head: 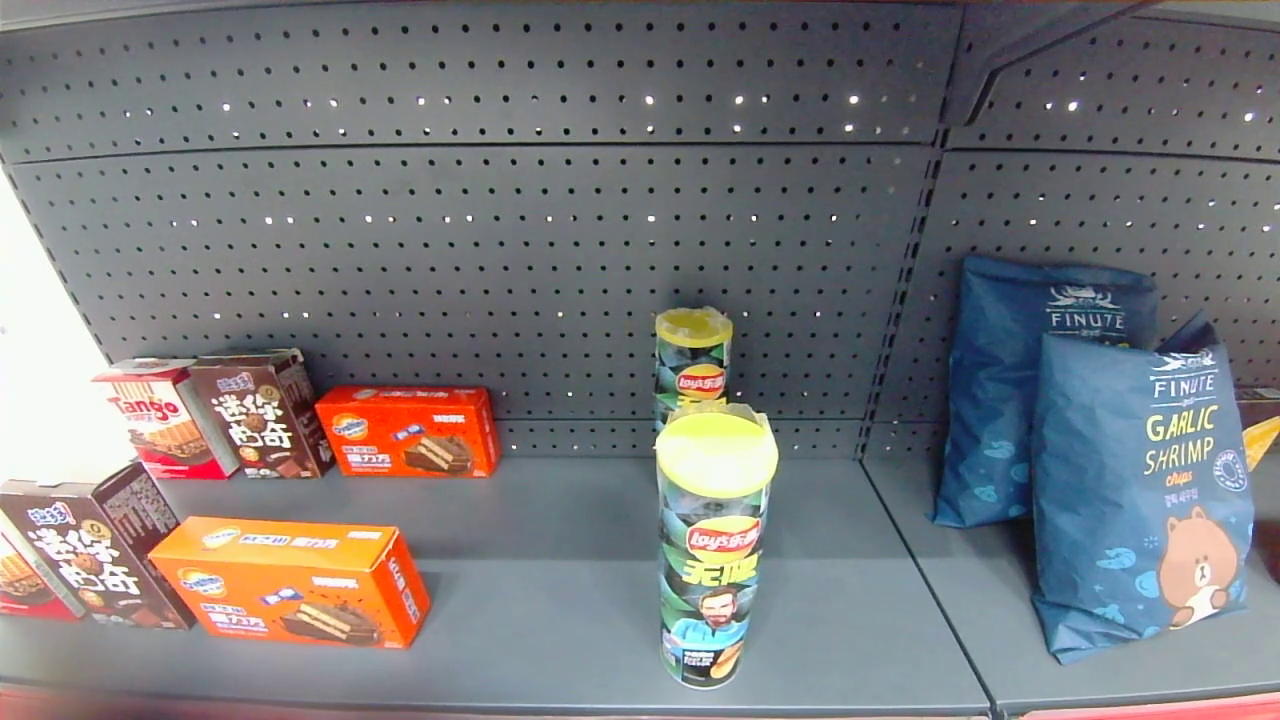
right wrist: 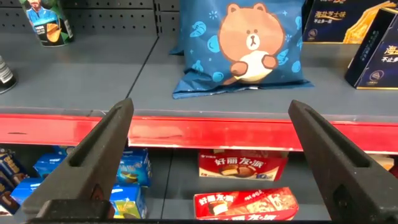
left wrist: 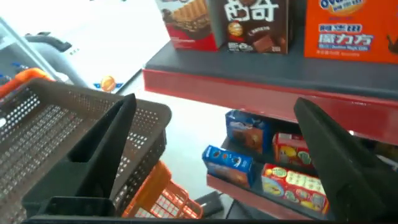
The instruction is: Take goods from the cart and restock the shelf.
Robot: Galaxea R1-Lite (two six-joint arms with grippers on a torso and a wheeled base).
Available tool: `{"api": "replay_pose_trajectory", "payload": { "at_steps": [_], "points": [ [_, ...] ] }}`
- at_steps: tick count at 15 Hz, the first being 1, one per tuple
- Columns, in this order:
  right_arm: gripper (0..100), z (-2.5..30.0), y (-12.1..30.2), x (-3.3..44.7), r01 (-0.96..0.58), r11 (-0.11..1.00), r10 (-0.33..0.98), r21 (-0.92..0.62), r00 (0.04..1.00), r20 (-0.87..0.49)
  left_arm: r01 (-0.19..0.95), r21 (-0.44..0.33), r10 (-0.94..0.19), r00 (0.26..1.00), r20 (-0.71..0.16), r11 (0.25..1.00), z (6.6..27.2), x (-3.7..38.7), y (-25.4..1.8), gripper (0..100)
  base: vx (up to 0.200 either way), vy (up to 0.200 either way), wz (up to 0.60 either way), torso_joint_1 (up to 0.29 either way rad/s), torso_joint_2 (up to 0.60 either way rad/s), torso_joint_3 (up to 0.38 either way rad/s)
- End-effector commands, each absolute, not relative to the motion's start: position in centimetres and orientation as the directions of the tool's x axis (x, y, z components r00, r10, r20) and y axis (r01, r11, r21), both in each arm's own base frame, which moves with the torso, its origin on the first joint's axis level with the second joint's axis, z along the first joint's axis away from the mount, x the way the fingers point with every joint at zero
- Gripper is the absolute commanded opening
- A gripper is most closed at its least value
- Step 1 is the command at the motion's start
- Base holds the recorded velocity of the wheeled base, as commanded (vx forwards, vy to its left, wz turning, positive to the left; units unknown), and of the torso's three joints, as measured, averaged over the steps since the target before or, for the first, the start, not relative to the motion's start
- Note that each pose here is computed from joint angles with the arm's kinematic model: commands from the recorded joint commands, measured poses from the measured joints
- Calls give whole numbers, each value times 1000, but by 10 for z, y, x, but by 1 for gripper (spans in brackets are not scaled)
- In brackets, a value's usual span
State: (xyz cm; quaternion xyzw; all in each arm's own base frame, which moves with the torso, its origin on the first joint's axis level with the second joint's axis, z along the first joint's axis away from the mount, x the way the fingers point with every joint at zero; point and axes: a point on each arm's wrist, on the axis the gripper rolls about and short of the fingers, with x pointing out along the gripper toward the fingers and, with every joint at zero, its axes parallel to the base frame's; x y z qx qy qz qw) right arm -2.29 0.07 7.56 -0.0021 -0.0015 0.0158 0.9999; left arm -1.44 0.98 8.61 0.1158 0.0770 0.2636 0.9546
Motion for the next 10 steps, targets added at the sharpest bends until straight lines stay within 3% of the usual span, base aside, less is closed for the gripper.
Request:
{"api": "replay_pose_trajectory", "payload": {
  "at_steps": [1, 2, 3, 4, 5, 7, 8, 10],
  "points": [
    [100, 76, 1, -23, -32, 999, 32, -5, 999, 2, -349, 140, 357, 933, -36, 927, 83, -17, 3, 100, 0, 0, 0, 0, 0, 0],
    [100, 76, 1, -23, -34, 999, 34, -5, 999, 3, -234, 112, 240, 970, -44, 966, 82, -16, 1, 100, 0, 0, 0, 0, 0, 0],
    [100, 76, 1, -23, -32, 999, 32, -5, 999, 3, -196, 104, 201, 979, -44, 975, 82, -16, 0, 100, 0, 0, 0, 0, 0, 0],
    [100, 76, 1, -23, -34, 999, 34, -5, 999, 2, -71, 50, 76, 992, -98, 996, 77, -16, -3, 100, 0, 0, 0, 0, 0, 0],
    [100, 76, 1, -23, -34, 999, 34, -5, 999, 2, -35, 45, 41, 992, -121, 998, 77, -17, -4, 100, 0, 0, 0, 0, 0, 0],
    [100, 76, 1, -23, -32, 999, 32, -5, 999, 2, -37, 48, 42, 993, -113, 998, 77, -16, -4, 100, 0, 0, 0, 0, 0, 0],
    [100, 76, 1, -23, -32, 999, 32, -5, 999, 2, -165, 61, 170, 981, -92, 984, 77, -16, -1, 100, 0, 0, 0, 0, 0, 0],
    [100, 76, 1, -23, -34, 999, 34, -5, 999, 2, -152, 61, 157, 983, -90, 987, 77, -16, -1, 100, 0, 0, 0, 0, 0, 0]
  ]
}}
